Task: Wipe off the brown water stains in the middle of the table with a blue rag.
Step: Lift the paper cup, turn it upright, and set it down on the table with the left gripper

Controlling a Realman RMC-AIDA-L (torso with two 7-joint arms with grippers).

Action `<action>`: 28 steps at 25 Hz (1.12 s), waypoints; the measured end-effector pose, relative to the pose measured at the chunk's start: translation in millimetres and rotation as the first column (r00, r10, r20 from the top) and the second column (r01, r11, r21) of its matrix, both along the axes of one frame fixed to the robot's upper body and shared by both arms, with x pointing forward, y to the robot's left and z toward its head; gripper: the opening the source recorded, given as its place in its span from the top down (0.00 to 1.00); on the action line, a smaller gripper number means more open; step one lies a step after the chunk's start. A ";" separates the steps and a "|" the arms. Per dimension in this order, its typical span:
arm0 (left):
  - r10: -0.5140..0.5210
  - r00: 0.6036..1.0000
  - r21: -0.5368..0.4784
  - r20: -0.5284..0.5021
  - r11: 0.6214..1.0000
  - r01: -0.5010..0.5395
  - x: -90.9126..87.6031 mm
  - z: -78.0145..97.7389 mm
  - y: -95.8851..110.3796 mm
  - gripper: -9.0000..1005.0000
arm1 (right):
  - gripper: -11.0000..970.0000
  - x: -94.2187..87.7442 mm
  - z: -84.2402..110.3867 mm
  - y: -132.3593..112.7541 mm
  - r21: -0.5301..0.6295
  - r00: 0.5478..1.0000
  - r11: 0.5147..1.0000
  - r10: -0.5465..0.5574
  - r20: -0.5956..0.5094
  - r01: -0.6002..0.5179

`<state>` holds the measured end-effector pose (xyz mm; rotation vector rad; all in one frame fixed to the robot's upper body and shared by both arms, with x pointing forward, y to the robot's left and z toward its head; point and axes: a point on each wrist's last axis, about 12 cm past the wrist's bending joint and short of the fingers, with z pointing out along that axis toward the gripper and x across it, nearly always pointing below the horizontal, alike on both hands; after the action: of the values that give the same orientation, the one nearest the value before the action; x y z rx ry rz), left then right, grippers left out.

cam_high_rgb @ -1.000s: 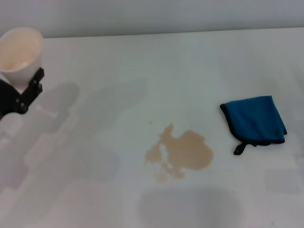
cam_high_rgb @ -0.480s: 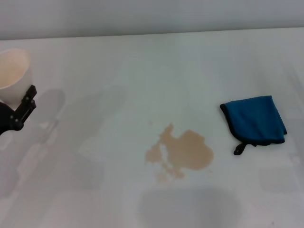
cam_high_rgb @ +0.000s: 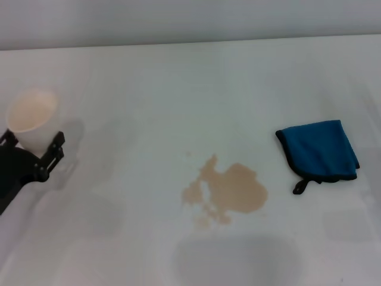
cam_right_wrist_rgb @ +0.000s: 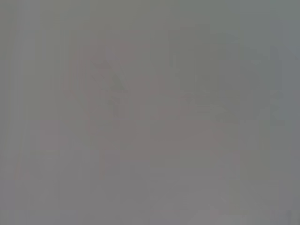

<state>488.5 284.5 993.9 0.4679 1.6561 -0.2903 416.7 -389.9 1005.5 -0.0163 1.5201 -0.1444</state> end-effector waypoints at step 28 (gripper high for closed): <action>-0.030 0.989 0.093 -0.146 0.995 0.044 5.4 -17.2 -9.5 0.31 | 0.14 13.9 9.0 -1.3 -0.028 0.999 0.999 0.019 0.043 -0.018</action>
<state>494.0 275.1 976.7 0.5615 1.8104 -0.2779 430.7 -391.1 1014.5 -0.0486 1.4745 -0.1503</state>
